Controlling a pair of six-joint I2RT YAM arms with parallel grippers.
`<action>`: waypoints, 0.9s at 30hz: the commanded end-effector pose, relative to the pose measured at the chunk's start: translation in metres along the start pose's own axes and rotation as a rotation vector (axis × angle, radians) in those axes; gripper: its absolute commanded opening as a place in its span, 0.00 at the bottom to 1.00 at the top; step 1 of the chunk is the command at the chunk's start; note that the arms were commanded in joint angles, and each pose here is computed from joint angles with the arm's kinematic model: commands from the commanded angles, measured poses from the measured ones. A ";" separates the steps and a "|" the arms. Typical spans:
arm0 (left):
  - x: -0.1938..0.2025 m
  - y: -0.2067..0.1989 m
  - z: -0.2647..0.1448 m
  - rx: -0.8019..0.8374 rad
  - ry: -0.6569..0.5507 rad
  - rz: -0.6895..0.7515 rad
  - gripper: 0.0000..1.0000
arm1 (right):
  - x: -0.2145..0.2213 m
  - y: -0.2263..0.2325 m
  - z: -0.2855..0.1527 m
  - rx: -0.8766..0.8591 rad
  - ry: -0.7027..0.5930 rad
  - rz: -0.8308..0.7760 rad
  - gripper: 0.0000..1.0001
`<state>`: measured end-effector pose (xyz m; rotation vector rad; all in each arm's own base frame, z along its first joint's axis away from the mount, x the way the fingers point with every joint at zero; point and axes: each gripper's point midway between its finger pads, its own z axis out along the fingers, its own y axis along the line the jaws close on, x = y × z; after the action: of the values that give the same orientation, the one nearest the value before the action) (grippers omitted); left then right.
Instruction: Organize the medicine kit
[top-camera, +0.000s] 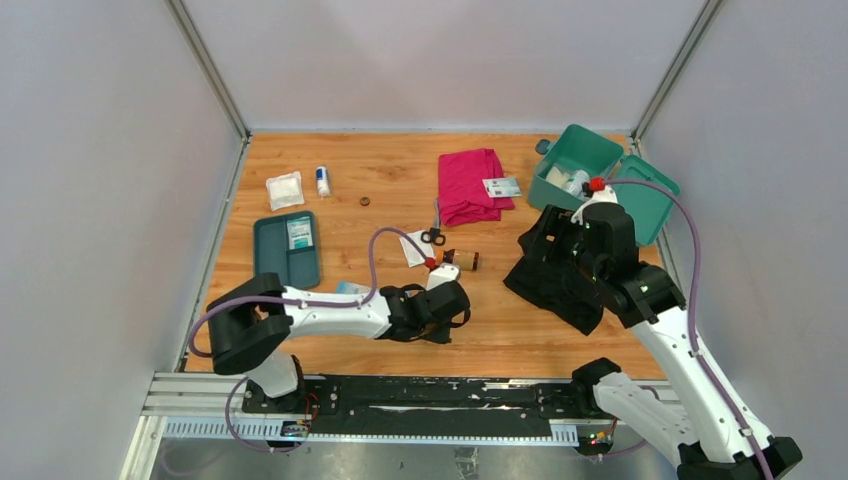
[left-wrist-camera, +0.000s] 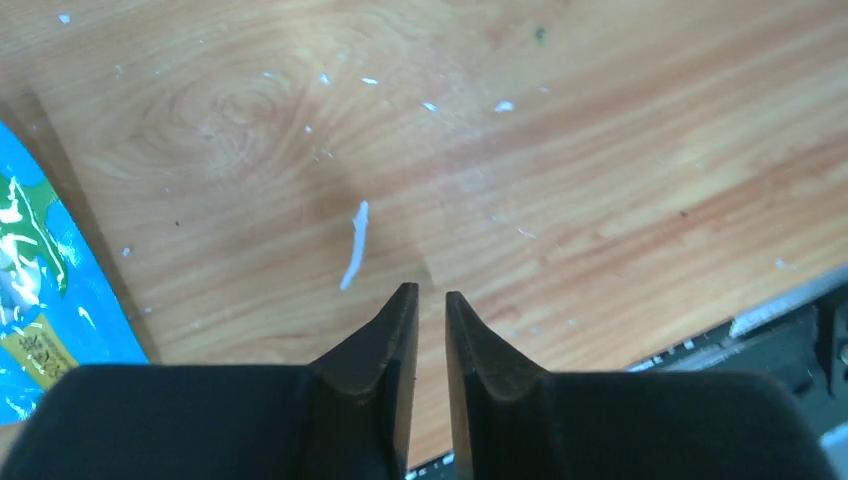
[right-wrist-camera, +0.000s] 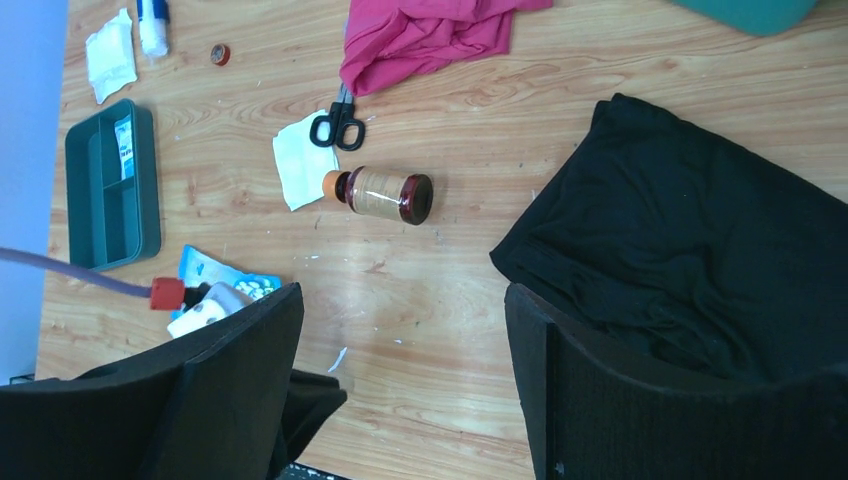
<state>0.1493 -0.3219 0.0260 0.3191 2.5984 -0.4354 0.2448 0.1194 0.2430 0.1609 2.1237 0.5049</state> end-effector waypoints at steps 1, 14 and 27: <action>-0.013 -0.002 -0.028 0.017 -0.060 0.016 0.27 | -0.005 -0.007 -0.011 0.036 -0.028 -0.036 0.79; -0.009 0.112 -0.078 -0.068 -0.259 -0.493 0.56 | 0.013 0.008 0.007 -0.047 0.058 -0.019 0.78; 0.009 0.177 -0.064 -0.170 -0.257 -0.641 0.61 | 0.020 0.011 0.007 -0.069 0.084 -0.008 0.78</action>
<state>0.1666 -0.1426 0.0429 -0.5793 2.3882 -0.4651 0.2435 0.1326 0.2335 0.1045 2.1723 0.5600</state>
